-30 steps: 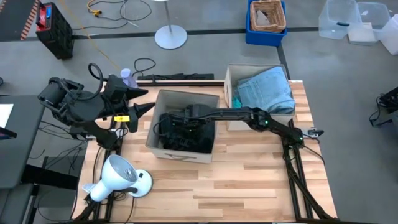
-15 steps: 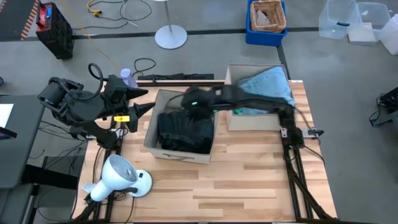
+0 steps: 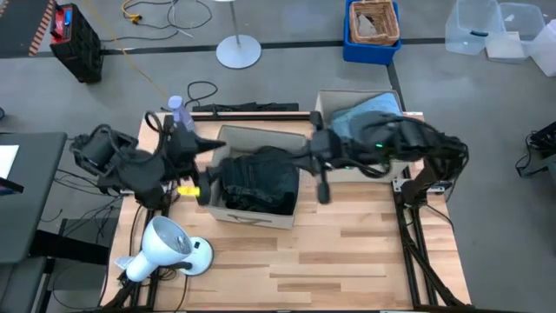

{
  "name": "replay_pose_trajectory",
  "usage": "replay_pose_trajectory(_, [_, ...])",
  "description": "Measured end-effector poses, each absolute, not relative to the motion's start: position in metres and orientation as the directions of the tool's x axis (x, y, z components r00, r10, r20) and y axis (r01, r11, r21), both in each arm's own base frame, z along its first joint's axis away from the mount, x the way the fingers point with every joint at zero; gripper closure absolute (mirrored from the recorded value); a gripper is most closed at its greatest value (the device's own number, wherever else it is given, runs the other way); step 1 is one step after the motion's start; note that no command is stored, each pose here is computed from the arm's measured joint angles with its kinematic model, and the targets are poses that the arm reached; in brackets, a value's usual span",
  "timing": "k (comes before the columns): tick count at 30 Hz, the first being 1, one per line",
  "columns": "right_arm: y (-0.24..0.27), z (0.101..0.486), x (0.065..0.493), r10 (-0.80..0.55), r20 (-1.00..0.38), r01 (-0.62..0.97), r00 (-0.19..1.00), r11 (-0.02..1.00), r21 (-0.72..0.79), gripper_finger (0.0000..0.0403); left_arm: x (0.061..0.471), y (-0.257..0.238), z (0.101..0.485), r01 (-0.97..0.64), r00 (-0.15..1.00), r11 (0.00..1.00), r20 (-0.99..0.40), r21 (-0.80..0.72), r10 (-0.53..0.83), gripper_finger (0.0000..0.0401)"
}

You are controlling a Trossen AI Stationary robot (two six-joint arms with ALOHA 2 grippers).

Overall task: Sort clothes
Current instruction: Return to Home Position

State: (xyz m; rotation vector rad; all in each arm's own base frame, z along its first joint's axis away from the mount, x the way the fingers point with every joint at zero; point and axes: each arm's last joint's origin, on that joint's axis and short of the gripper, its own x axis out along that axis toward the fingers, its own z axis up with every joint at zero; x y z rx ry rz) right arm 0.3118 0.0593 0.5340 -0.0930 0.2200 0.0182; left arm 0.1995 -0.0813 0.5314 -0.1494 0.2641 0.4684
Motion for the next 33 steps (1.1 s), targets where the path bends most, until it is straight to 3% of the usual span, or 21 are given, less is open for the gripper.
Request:
replay_pose_trajectory(9, [0.096, 0.547, 0.305, 0.169, -0.071, -0.177, 0.983, 0.974, -0.141, 0.0403, 0.233, -0.116, 0.508, -0.342, 0.922, 0.939, -0.209, -0.045, 0.326, 0.0158])
replay_pose_trajectory(13, [0.109, 0.532, 0.324, 0.227, -0.009, -0.226, 0.974, 0.967, -0.119, 0.0403, 0.248, -0.129, 0.495, -0.283, 0.949, 0.958, -0.156, -0.037, 0.274, 0.0198])
replay_pose_trajectory(17, [0.115, 0.5, 0.331, 0.228, -0.102, -0.235, 0.968, 0.97, -0.064, 0.0403, 0.256, -0.134, 0.485, -0.271, 0.955, 0.962, -0.133, -0.026, 0.265, 0.0252])
replay_pose_trajectory(26, [0.104, 0.464, 0.223, 0.068, -0.024, -0.068, 0.997, 0.998, -0.005, 0.0403, 0.229, -0.122, 0.481, -0.256, 0.958, 0.966, -0.137, -0.028, 0.25, 0.0384])
replay_pose_trajectory(33, [0.089, 0.411, 0.15, 0.097, 0.016, -0.099, 0.995, 0.985, 0.139, 0.0403, 0.195, -0.102, 0.447, -0.173, 0.982, 0.981, -0.096, -0.09, 0.165, 0.04])
